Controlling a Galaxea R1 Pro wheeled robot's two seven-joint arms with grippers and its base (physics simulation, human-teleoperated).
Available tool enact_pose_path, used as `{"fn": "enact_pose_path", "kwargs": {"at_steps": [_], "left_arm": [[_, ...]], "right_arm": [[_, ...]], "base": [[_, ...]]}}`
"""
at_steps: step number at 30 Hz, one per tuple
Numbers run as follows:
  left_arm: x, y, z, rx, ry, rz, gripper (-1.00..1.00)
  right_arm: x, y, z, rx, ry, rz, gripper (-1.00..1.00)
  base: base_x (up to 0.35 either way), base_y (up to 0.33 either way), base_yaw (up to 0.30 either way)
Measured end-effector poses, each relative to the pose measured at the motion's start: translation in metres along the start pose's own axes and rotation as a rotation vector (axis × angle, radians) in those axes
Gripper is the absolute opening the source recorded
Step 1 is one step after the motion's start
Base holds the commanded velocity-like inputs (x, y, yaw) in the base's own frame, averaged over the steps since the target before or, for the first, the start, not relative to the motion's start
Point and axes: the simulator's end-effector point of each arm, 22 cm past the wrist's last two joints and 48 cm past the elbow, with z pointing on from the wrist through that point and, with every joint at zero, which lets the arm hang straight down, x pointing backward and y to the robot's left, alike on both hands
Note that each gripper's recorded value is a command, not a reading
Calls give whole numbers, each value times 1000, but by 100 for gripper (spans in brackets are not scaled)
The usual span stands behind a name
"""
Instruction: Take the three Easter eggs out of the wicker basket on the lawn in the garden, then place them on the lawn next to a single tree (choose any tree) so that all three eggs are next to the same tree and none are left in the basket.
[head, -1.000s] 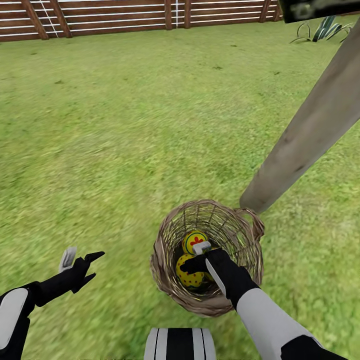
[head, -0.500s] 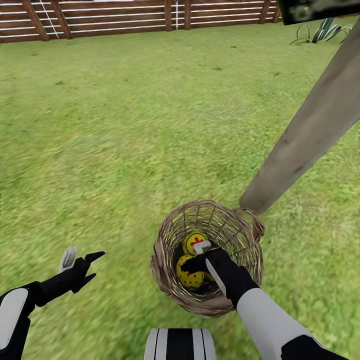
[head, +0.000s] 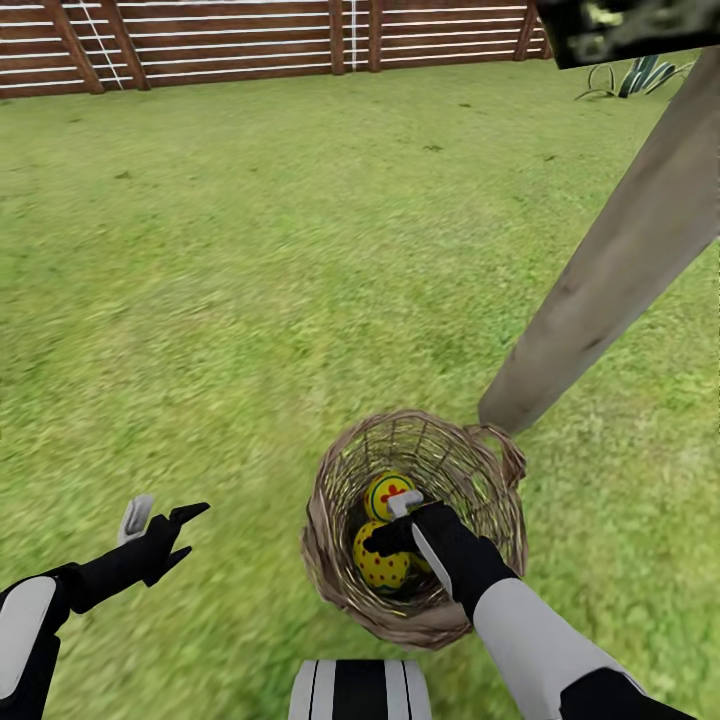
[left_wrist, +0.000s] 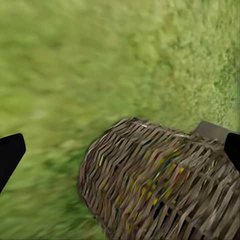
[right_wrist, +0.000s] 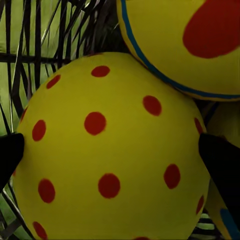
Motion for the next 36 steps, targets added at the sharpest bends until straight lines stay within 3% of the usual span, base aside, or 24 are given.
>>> {"fn": "enact_pose_path", "kwargs": {"at_steps": [7,11,36], "left_arm": [[-2,-9,-5,15,-8,8,100],[-3,-17,-10,29,-14,16,100],[-8,-46,-34,87,-38,25,100]], "right_arm": [[-4,-7,-7,27,7,-15,-100],[-18,-29,-17,128,-15,-25,-100],[-57,-20,-68,146,-110,-39,-100]], "base": [[0,0,0],[0,0,0],[0,0,0]]}}
